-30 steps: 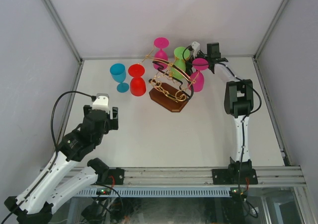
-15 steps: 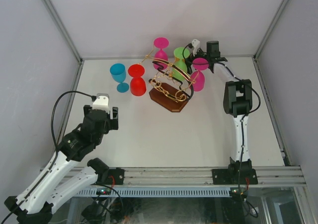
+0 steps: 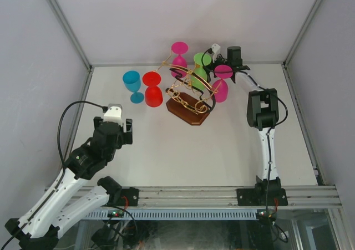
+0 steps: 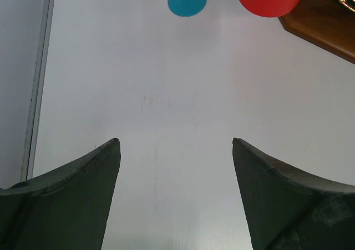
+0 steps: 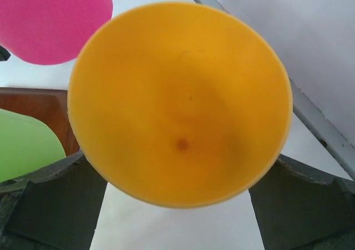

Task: Place the wine glass upside down on the wine glass rack
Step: Pick up the wine glass at the center of the board, then turn the wine glass upside down at the wine rack.

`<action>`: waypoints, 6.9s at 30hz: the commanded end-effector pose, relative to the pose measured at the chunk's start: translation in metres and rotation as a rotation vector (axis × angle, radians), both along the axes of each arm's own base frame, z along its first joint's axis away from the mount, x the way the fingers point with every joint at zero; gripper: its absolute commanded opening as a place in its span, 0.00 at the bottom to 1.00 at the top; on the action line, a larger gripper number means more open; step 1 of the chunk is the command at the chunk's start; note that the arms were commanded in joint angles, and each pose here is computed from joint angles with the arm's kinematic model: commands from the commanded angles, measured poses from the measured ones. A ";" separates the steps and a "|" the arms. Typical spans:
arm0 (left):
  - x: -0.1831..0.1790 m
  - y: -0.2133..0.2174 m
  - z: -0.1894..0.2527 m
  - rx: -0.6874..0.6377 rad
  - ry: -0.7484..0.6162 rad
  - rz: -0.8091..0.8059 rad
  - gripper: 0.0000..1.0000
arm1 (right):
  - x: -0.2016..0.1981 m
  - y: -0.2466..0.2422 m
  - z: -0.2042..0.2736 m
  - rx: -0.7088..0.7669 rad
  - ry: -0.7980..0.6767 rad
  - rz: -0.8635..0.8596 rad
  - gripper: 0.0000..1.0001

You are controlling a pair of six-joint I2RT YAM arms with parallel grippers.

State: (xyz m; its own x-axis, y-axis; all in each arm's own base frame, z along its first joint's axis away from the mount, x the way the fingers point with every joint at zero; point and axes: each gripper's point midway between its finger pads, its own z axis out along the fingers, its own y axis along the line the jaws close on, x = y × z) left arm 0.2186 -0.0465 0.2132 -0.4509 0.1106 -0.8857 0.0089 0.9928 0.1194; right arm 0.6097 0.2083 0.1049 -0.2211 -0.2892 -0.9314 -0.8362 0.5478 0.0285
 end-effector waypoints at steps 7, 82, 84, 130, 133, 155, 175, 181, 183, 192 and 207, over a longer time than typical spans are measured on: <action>0.005 0.003 -0.003 0.019 -0.011 0.018 0.85 | 0.016 0.017 0.043 0.095 -0.106 0.025 0.92; -0.003 -0.039 0.051 -0.235 -0.201 -0.209 0.91 | -0.195 -0.203 0.160 -0.009 -0.213 -1.004 0.54; -0.003 -0.042 0.055 -0.248 -0.214 -0.225 0.91 | -0.219 -0.193 0.164 0.009 -0.218 -0.980 0.55; -0.032 -0.179 0.057 -0.849 -0.069 -0.563 0.85 | -0.449 0.088 0.283 0.624 -0.262 -0.119 0.50; -0.033 -0.182 0.060 -0.868 -0.071 -0.575 0.81 | -0.452 0.090 0.286 0.642 -0.269 -0.097 0.50; -0.043 -0.186 0.098 -1.011 -0.146 -0.640 0.00 | -0.464 0.104 0.286 0.648 -0.274 -0.014 0.53; -0.035 -0.090 0.086 -0.465 -0.256 -0.434 0.00 | -0.486 0.043 0.222 0.439 0.000 -0.036 1.00; -0.035 -0.073 0.077 -0.222 -0.218 -0.466 0.00 | -0.481 0.021 0.208 0.307 -0.013 -0.046 1.00; -0.036 -0.072 0.076 -0.143 -0.203 -0.505 0.00 | -0.479 0.016 0.207 0.256 -0.042 -0.033 1.00; -0.036 -0.086 0.073 -0.017 -0.196 -0.645 0.00 | -0.466 0.014 0.211 0.170 -0.253 0.015 1.00; -0.040 -0.105 0.086 0.039 -0.252 -0.777 0.00 | -0.479 0.039 0.205 0.139 -0.345 0.204 1.00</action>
